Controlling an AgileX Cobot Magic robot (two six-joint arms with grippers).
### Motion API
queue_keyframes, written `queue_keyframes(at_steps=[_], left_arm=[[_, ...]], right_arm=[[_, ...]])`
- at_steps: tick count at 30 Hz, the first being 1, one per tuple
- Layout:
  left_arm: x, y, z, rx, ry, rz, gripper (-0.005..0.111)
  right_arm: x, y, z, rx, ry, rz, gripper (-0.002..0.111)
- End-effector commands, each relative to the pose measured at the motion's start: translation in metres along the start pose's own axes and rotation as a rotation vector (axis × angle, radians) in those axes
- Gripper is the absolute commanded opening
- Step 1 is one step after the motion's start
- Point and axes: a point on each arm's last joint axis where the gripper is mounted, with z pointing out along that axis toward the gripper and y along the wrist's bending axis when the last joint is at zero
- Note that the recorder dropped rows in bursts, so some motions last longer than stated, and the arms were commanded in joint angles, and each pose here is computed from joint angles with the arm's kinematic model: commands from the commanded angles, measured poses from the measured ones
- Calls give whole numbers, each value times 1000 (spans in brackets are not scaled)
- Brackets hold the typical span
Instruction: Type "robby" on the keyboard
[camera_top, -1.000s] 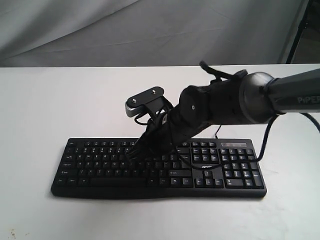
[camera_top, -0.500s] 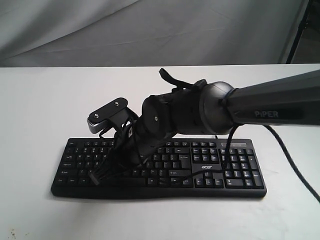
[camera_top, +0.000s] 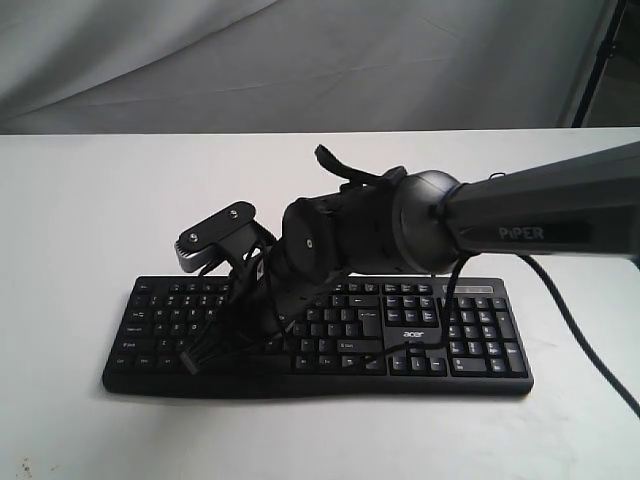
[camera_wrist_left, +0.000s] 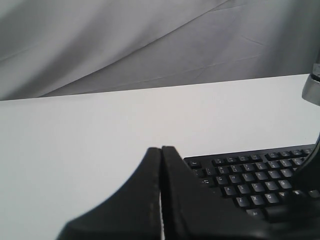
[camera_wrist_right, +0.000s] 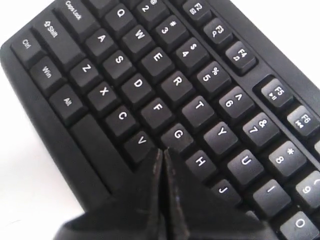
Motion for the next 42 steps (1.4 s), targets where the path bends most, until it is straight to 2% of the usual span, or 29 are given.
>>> queue_keyframes(at_steps=[1, 29, 33, 39, 42], left_arm=[[1, 0, 0, 5, -7, 3, 0], [1, 0, 0, 5, -7, 3, 0], [1, 0, 0, 5, -7, 3, 0], [1, 0, 0, 5, -7, 3, 0], [1, 0, 0, 5, -7, 3, 0]], right_arm=[[-3, 0, -1, 2, -19, -2, 0], [4, 1, 13, 3, 9, -11, 0], [-6, 2, 1, 9, -18, -24, 0], [-38, -13, -16, 26, -50, -20, 0], [-44, -20, -21, 32, -55, -13, 0]])
